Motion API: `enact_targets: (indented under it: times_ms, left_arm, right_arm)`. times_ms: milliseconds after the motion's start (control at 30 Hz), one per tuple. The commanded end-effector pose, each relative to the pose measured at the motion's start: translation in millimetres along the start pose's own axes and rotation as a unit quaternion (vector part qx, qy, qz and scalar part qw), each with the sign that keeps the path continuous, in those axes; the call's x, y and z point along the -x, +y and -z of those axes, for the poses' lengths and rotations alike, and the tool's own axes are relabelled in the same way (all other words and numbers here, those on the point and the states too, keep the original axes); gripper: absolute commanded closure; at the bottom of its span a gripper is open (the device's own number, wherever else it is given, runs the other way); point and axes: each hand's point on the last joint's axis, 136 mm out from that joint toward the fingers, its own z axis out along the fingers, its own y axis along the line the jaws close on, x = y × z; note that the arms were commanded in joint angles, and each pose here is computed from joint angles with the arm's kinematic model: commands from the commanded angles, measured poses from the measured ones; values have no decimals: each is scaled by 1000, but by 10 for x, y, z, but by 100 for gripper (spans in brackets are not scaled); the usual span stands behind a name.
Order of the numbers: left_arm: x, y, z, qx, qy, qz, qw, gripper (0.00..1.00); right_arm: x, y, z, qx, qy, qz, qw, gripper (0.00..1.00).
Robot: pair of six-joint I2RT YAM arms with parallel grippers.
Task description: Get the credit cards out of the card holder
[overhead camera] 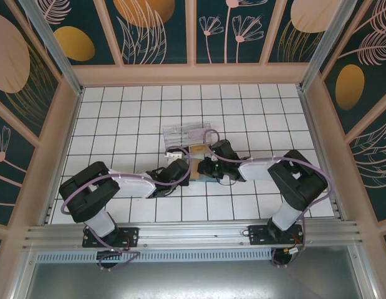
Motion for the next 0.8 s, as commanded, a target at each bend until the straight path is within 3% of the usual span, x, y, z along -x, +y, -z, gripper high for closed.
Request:
enact_targets:
  times_ms: [0,167,700,767]
  left_arm:
    - [-203,63,-40,3,42,-1,999,92]
    - [-204,53,-42,1,43,-1,999,92]
    - [-239,107,-49,10,46,2,999,93]
    - [-234,89,-55,8,47,1,999,94]
  right_arm:
    - [11,34,-28,11,4,-1,1000,89]
    - [35,80,0,20,-1,1,1000,100]
    - [72,-86,239,15,-28,-8,999,100]
    - [76,-86,211,14,-25,-8,1000,92]
